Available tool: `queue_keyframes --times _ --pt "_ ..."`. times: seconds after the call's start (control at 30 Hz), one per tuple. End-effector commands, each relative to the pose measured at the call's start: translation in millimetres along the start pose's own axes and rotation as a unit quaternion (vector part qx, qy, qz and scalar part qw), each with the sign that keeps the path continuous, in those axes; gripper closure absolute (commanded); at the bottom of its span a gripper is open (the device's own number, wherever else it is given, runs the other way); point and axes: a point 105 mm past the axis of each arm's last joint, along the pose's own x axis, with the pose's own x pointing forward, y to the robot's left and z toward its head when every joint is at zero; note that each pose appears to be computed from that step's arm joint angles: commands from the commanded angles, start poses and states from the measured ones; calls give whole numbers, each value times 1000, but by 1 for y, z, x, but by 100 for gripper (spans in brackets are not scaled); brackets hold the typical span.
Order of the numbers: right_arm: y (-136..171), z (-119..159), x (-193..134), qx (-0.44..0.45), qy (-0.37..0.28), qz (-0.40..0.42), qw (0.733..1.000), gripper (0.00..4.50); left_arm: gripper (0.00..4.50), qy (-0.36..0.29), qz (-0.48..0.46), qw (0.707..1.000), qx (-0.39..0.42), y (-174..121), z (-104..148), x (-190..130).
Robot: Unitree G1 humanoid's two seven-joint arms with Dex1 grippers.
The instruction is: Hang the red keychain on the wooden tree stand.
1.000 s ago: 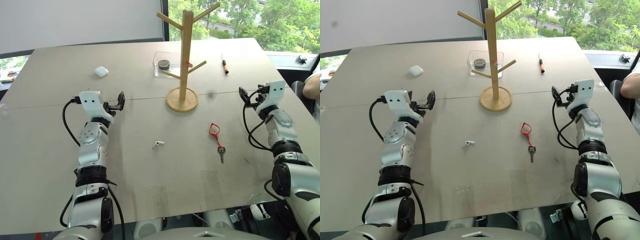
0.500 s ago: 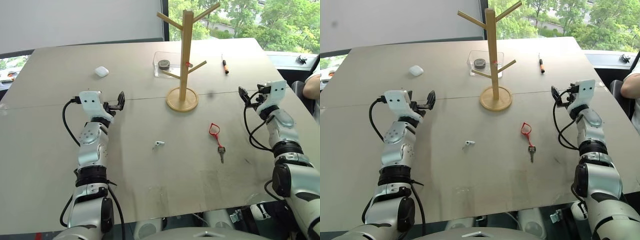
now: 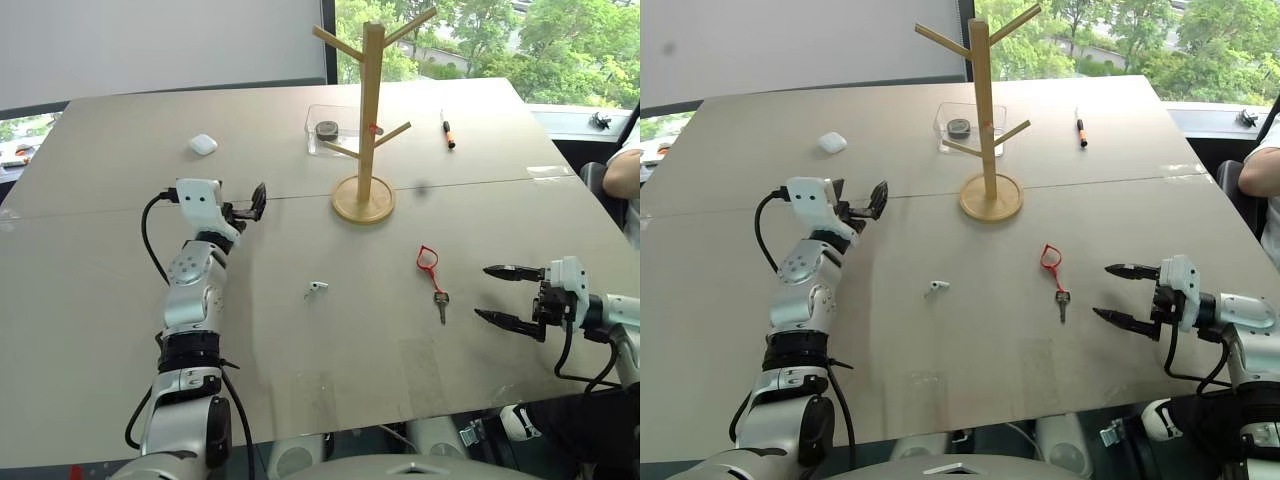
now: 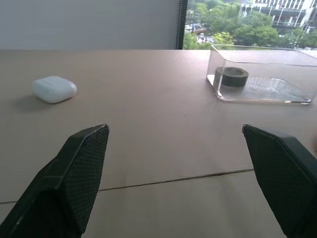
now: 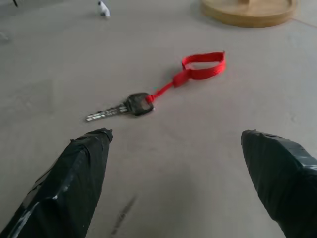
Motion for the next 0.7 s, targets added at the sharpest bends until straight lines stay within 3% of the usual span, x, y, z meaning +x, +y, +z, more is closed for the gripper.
queue_keyframes --times 0.03,0.2,0.37,0.57,0.7 --pt "9 17 -2 -46 -19 25 998 3 0 -18 -56 998 -12 -22 15 -5" --pt "12 19 2 -56 -26 33 998 3 0 -11 -151 988 -22 -52 22 -26" --pt "9 19 6 -64 -21 42 997 3 0 39 -263 964 4 -77 19 -66" --pt "-2 15 10 -72 -15 32 997 3 0 119 -348 929 39 -81 16 -106" --pt "-7 17 16 -84 -20 30 996 3 0 175 -376 909 50 -85 -2 -125"
